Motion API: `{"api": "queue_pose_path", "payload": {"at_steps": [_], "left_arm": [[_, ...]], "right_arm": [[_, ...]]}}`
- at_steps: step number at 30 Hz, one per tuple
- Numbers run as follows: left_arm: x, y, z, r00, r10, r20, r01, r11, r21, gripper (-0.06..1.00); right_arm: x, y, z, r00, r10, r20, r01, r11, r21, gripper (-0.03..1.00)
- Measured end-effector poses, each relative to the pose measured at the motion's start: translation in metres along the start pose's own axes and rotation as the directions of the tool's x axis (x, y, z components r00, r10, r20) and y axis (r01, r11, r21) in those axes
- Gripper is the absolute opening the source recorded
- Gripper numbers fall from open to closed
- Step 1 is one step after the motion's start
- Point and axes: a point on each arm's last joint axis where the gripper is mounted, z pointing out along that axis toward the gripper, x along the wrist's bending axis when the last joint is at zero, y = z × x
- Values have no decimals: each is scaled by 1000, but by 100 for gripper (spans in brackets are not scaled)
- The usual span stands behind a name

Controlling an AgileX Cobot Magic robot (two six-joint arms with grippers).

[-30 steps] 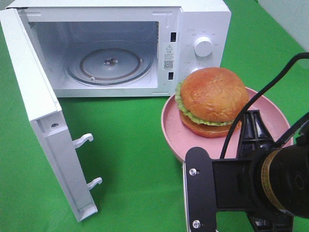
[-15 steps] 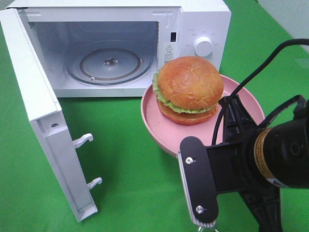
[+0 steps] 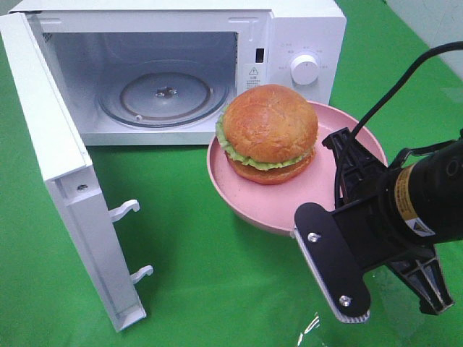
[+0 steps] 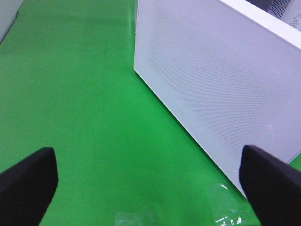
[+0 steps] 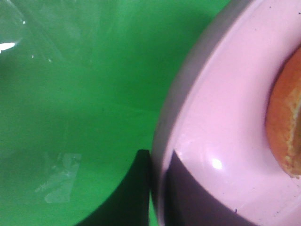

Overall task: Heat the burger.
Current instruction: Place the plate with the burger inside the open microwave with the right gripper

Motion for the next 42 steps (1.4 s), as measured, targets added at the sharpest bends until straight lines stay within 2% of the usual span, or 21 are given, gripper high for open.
{"api": "queue_pose_path", "payload": {"at_steps": [3,14,22,27,42], "left_arm": [[0,0,0,1000,0,0,0,1000,0,96],[0,0,0,1000,0,0,0,1000,0,96],[0,0,0,1000,0,0,0,1000,0,96],[0,0,0,1000,0,0,0,1000,0,96],[0,0,0,1000,0,0,0,1000,0,96]], "right_arm": [[0,-8,4,999,-45,-30,45,999,-5,3],[-4,-26,11,997,-62,-42,59,996,-66,3],[-2,-36,14,983,-166,-74,156,980,-120,3],[-1,-39,15,983,-166,-83,152,977,-149,3],[-4,-42,18,978,-184,-101,172,978,-120,3]]}}
